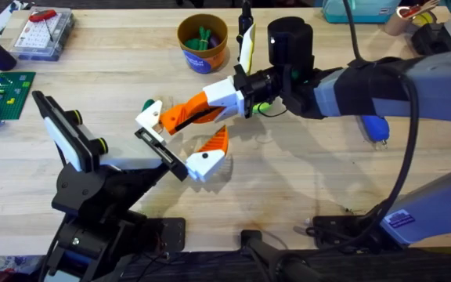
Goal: Pick up the gripper from the table and insert it into the empty holder that is missing its gripper. Then pick up a screw, insert it into the mounting hole, and use the screwdriver to tighten it. Finally, clean up the table by picking up the vegetable and placing it into the bucket.
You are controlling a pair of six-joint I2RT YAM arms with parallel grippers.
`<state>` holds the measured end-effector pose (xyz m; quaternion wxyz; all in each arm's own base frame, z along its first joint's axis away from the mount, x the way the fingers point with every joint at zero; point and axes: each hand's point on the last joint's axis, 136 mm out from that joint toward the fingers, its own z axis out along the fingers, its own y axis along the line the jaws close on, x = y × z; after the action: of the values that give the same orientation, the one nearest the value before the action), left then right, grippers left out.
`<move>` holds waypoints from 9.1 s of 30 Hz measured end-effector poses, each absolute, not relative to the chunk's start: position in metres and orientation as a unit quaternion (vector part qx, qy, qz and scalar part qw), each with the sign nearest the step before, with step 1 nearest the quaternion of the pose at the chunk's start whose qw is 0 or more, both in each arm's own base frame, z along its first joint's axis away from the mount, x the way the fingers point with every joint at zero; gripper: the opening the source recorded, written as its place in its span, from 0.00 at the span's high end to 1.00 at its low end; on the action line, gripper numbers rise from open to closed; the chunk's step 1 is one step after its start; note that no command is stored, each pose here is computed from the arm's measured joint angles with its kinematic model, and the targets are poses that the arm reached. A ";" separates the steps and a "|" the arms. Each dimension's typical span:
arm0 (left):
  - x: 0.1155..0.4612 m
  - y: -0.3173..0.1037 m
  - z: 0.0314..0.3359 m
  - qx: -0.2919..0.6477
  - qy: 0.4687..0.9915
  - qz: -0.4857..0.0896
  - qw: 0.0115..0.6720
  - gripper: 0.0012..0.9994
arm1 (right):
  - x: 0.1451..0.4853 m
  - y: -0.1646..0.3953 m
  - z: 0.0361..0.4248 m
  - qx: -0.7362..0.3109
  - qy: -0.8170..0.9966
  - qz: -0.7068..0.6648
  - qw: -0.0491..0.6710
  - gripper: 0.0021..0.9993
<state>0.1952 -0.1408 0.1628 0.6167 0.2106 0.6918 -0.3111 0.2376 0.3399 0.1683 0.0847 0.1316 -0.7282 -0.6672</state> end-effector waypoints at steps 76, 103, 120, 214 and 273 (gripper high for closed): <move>0.176 -0.158 0.164 0.281 0.665 -0.338 0.604 0.01 | 0.238 0.328 0.175 0.204 -0.682 -0.690 0.128 0.98; 0.178 -0.156 0.164 0.283 0.664 -0.331 0.608 0.01 | 0.249 0.346 0.176 0.185 -0.693 -0.683 0.140 0.98; 0.183 -0.152 0.164 0.271 0.669 -0.315 0.616 0.01 | 0.252 0.358 0.176 0.179 -0.702 -0.678 0.120 0.98; 0.168 -0.164 0.164 0.301 0.657 -0.355 0.593 0.01 | 0.281 0.327 0.187 0.163 -0.697 -0.690 0.112 0.00; 0.168 -0.164 0.164 0.300 0.657 -0.356 0.593 0.01 | 0.247 0.316 0.163 0.121 -0.727 -0.675 0.034 0.01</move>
<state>0.1682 -0.1639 0.1640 0.5928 0.2997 0.6572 -0.3562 0.2467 0.3155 0.1630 0.0338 0.1209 -0.7274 -0.6746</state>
